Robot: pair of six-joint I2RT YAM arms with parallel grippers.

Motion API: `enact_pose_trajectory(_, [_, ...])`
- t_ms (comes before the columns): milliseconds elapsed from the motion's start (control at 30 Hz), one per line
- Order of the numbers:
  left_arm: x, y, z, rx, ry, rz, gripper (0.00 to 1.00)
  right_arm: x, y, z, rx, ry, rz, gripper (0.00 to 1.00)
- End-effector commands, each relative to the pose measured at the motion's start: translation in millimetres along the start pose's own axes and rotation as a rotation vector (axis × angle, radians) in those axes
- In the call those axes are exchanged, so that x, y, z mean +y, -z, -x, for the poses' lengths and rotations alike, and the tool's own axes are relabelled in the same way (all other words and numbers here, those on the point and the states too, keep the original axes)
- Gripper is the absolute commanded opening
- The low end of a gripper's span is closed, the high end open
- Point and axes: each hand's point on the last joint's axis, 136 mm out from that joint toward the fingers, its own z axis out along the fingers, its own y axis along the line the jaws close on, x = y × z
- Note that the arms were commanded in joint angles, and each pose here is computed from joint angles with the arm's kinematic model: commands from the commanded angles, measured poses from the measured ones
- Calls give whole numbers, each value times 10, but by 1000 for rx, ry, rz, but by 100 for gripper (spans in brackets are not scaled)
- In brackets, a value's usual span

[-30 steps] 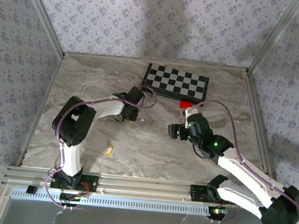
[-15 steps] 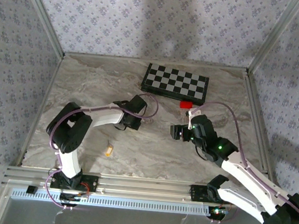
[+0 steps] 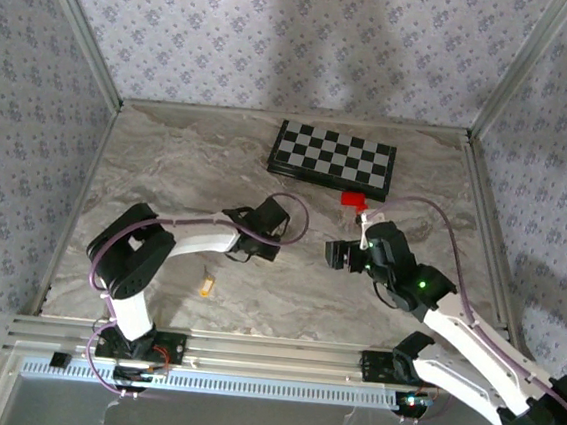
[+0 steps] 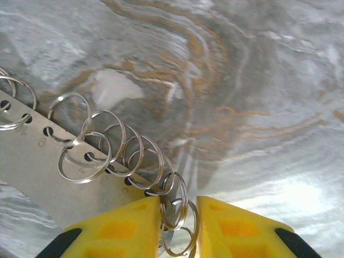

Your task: Put the keys on the keyring

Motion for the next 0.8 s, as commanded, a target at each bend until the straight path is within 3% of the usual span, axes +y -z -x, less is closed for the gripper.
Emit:
enact_pose_trajectory(0, [-71, 73, -144, 24, 16, -34, 24, -16, 70, -120, 23, -45, 14, 91])
enact_pose_trajectory(200, [-84, 261, -173, -19, 25, -79, 28, 22, 155, -116, 30, -67, 36, 90])
enact_pose_trajectory(433, [-57, 483, -170, -43, -16, -91, 45, -31, 232, -212, 66, -81, -8, 90])
enact_pose_trajectory(767, [72, 745, 37, -46, -60, -87, 43, -55, 301, -328, 68, -100, 6, 92])
